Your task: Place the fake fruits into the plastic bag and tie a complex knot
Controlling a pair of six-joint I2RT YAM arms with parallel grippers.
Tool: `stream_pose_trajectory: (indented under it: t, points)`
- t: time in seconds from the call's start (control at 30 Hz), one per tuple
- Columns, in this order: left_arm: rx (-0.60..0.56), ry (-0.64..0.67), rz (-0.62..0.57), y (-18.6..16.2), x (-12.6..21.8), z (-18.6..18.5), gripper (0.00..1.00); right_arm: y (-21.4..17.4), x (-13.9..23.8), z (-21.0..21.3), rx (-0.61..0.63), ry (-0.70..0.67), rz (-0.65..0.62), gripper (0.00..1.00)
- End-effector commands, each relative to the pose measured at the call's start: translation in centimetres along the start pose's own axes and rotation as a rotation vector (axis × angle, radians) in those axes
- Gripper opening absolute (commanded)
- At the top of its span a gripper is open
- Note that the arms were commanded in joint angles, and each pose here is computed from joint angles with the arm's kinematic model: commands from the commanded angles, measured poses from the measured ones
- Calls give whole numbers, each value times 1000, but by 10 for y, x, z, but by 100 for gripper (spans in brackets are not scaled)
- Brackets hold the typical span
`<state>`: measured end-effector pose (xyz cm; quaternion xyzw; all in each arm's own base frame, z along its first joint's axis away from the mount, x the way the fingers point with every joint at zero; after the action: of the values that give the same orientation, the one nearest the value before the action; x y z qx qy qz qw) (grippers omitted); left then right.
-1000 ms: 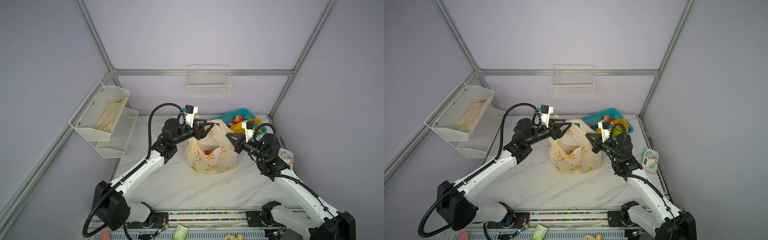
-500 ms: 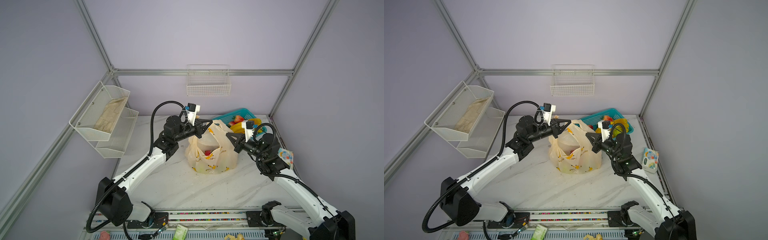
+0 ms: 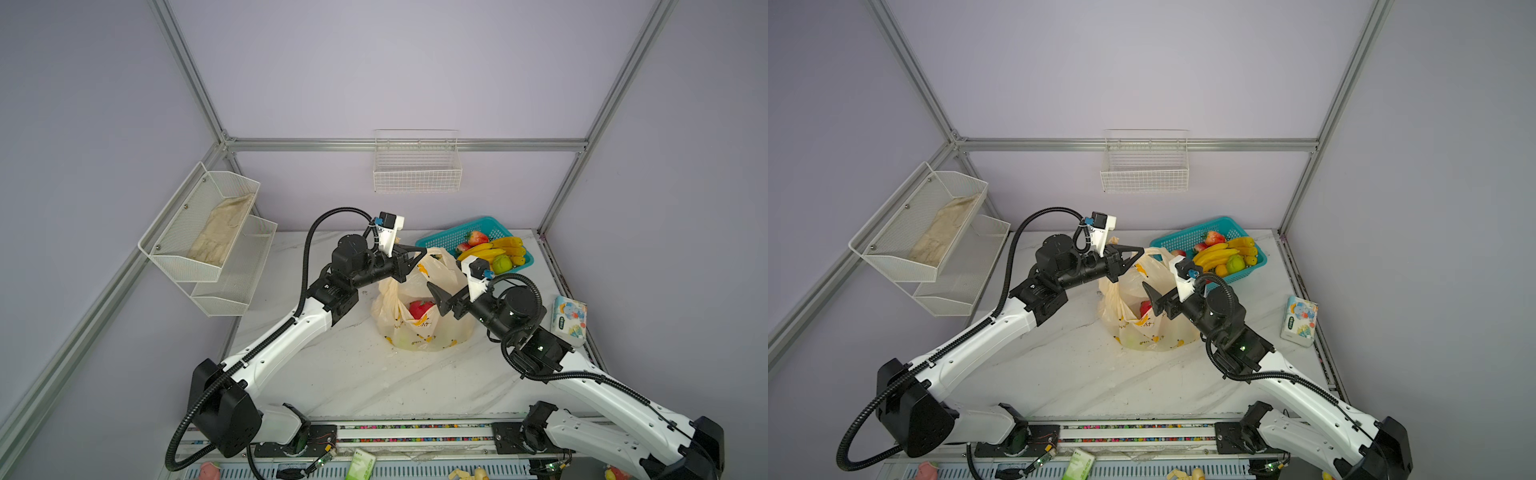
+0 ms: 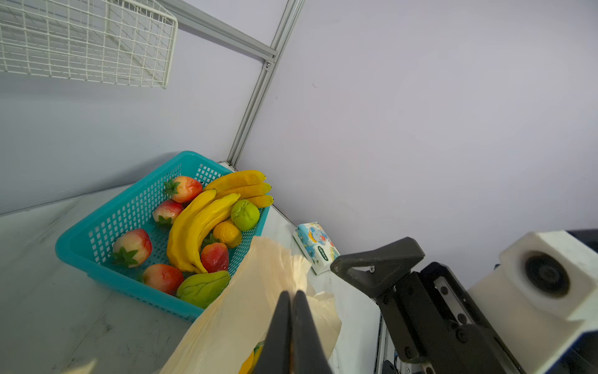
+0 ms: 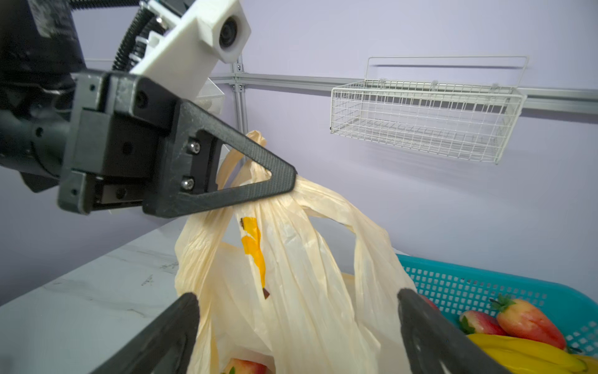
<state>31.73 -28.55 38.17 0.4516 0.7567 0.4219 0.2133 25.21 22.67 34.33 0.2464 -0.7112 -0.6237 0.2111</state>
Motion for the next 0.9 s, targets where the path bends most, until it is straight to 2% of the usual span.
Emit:
stream_pose_trajectory:
  t: [0.0, 0.1, 0.23, 0.47, 0.57, 0.7, 0.87]
  points:
    - [-46, -73, -105, 48, 18, -44, 0, 6, -11, -16, 138, -180, -1, 97]
    - [-37, -75, -95, 49, 21, -47, 0, 7, -23, -19, 159, -215, -7, 97]
    - [-41, -66, -76, 49, 26, -51, 0, 7, -47, -15, 155, -177, -6, 97]
    - [-49, -16, -74, 56, 34, -48, 0, -1, -56, -21, 73, 105, -59, 80]
    - [-37, -17, -78, 61, 34, -46, 0, -9, -60, -18, 45, 199, -53, 63]
    - [-52, -13, -84, 64, 34, -42, 0, -12, -60, -14, 10, 257, -50, 33]
    - [-146, 29, -111, 68, 38, -32, 0, -19, -52, -10, -66, 317, -37, 9]
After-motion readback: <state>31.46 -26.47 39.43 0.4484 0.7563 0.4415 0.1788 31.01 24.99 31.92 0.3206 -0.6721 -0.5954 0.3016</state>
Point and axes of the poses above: each gripper's point midway between its finger pads, its own x axis back along the fingers, its own z axis along the line the jaws close on, y = z × x, the point moved 3 cm from there along x, back along the fingers, and after that the axes turned 5 degrees about x, right-handed, at the moved point
